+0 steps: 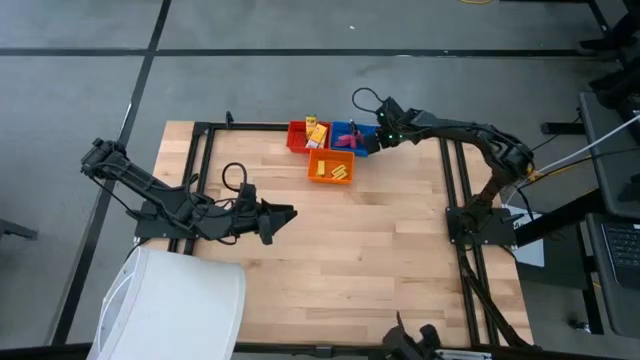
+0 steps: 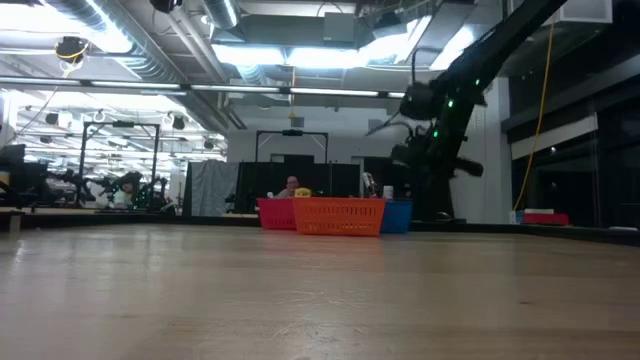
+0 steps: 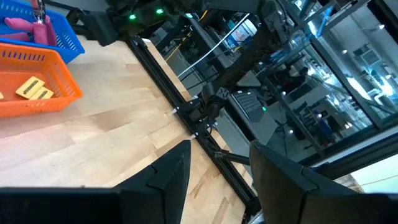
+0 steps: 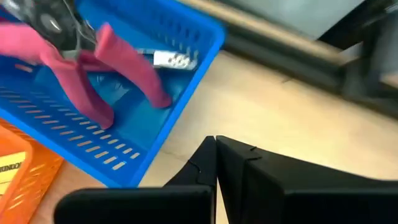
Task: Pick & Place School Supplies
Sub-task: Return to Home Position
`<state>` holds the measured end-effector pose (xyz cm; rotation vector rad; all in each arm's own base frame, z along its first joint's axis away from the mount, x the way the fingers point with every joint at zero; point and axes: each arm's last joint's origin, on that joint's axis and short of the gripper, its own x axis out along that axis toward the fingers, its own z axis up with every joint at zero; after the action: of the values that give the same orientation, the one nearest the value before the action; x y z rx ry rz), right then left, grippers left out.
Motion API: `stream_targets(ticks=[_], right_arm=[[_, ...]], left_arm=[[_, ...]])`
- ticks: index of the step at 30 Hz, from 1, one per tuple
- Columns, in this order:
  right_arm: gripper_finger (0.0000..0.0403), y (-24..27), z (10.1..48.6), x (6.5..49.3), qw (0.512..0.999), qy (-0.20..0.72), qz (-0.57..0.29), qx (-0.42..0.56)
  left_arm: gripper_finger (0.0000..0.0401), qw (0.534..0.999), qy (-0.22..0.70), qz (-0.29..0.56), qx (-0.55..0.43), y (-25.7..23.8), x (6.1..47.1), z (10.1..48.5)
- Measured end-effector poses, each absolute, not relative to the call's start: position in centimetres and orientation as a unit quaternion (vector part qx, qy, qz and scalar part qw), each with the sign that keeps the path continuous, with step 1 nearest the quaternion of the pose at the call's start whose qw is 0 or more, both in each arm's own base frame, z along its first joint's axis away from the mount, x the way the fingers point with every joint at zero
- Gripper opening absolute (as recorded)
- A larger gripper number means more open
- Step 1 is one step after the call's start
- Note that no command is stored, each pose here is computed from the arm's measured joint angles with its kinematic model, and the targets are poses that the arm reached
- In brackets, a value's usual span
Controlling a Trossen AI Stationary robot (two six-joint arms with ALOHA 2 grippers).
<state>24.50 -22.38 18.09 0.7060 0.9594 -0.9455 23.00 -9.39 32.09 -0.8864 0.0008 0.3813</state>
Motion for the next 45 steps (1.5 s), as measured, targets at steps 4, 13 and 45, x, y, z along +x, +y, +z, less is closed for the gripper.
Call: stream_targets(ticks=[4, 13, 45], right_arm=[[0.0, -21.0, 21.5, 23.7, 0.74, 0.409, -0.451, 0.286], [0.0017, -14.0, 31.1, 20.4, 0.842, 0.312, -0.375, 0.229], [0.0022, -0.4, 37.7, 10.1, 0.942, 0.021, -0.194, 0.274]], left_arm=[[0.0161, 0.897, 0.007, 0.186, -0.402, -9.4, 23.0, 32.0], [0.0149, 0.959, 0.058, 0.188, -0.204, -8.1, 20.3, 33.1], [0.0098, 0.987, -0.015, 0.078, -0.136, 1.9, 9.2, 19.8]])
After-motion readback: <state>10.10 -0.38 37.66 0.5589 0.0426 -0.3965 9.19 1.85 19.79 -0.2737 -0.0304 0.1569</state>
